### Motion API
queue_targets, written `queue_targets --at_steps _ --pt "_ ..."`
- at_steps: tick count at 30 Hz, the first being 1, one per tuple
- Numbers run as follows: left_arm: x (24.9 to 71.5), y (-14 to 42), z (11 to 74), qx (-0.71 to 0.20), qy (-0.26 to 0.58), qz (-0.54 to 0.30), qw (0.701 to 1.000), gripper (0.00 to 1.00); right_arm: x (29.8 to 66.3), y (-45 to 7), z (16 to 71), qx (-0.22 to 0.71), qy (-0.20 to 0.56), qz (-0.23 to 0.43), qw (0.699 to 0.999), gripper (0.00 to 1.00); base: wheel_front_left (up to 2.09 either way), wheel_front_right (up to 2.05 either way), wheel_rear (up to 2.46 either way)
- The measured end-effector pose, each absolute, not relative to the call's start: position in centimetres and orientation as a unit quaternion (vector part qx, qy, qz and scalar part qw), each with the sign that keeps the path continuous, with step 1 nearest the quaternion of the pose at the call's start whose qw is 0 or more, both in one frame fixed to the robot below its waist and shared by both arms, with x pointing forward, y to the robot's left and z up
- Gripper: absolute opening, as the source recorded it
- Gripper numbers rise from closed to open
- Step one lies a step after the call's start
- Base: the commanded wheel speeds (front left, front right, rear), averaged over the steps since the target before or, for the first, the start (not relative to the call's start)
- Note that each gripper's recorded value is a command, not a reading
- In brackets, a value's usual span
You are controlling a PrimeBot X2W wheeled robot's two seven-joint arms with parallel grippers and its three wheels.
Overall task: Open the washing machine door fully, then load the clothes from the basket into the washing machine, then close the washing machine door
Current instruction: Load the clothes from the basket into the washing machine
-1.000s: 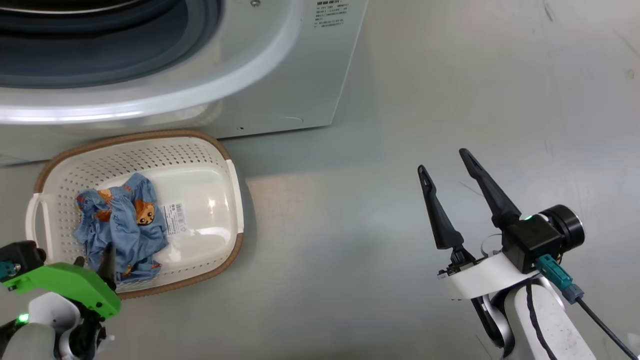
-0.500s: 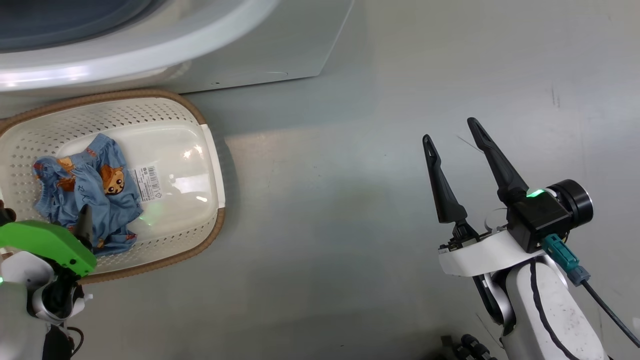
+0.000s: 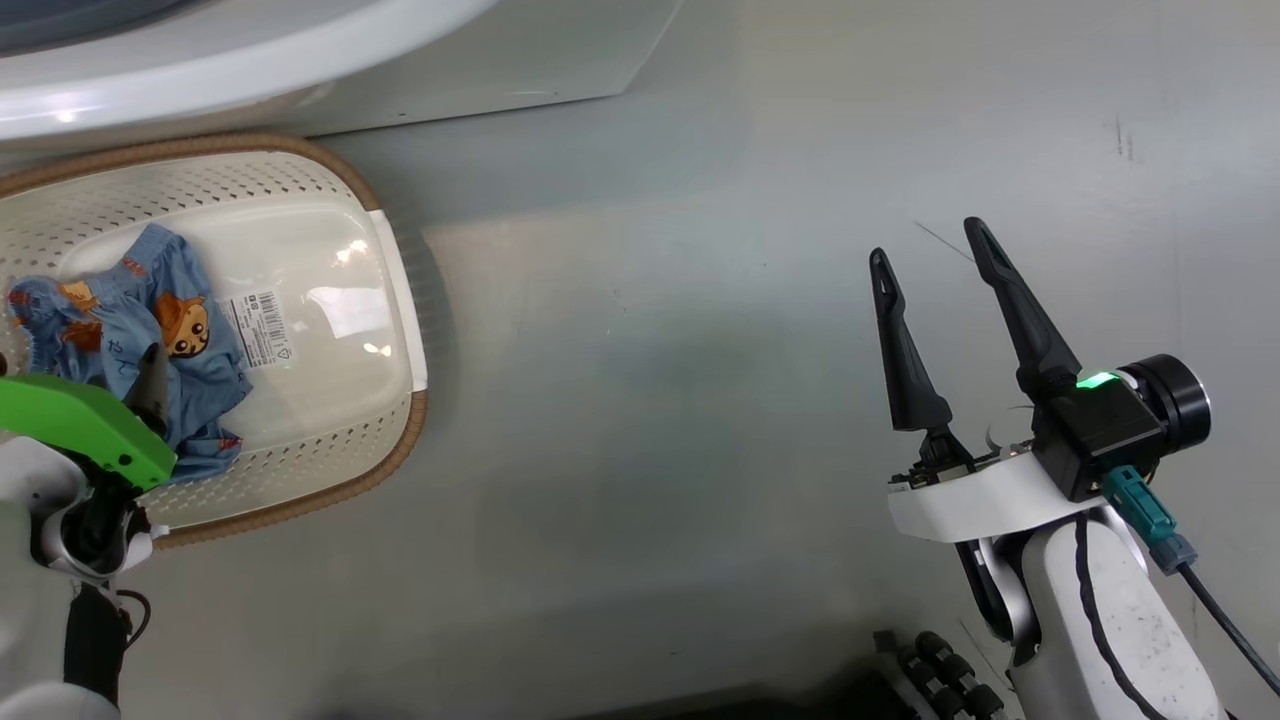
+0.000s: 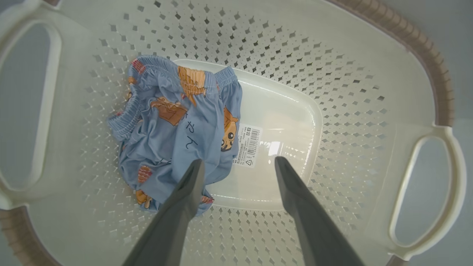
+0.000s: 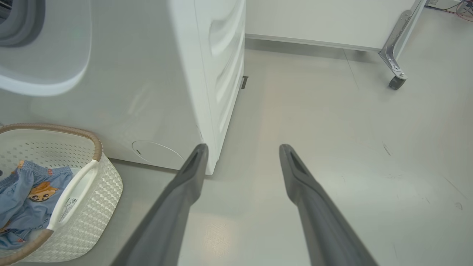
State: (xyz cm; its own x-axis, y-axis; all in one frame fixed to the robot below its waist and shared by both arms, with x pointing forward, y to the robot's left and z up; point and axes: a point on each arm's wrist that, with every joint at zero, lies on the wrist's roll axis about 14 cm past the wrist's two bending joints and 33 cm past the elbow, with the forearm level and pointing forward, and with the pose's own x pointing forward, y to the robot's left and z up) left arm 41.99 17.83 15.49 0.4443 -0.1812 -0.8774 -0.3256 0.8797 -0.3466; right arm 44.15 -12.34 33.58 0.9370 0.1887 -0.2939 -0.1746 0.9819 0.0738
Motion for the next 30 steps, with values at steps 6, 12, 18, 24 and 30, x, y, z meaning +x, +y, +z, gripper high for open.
queue_targets --at_steps 6,12,18,24,30 --pt "41.9 18.3 13.9 -0.237 0.539 0.054 0.807 1.00 44.1 -12.4 32.4 0.024 0.164 0.089 0.982 1.00 0.00 0.00 0.00" --pt "42.2 19.4 12.4 -0.215 0.549 0.057 0.806 1.00 44.1 -12.7 31.2 0.023 0.175 0.081 0.981 1.00 0.00 0.00 0.00" --pt "42.6 19.5 11.2 -0.213 0.552 0.061 0.804 1.00 43.8 -12.5 30.2 0.025 0.187 0.082 0.979 1.00 0.00 0.00 0.00" --pt "42.9 19.7 9.8 -0.207 0.557 0.064 0.802 1.00 43.6 -12.6 29.2 0.024 0.199 0.076 0.977 1.00 0.00 0.00 0.00" --pt "42.4 19.4 8.2 -0.206 0.570 0.069 0.792 1.00 43.3 -13.0 28.2 0.021 0.211 0.067 0.975 1.00 0.00 0.00 0.00"
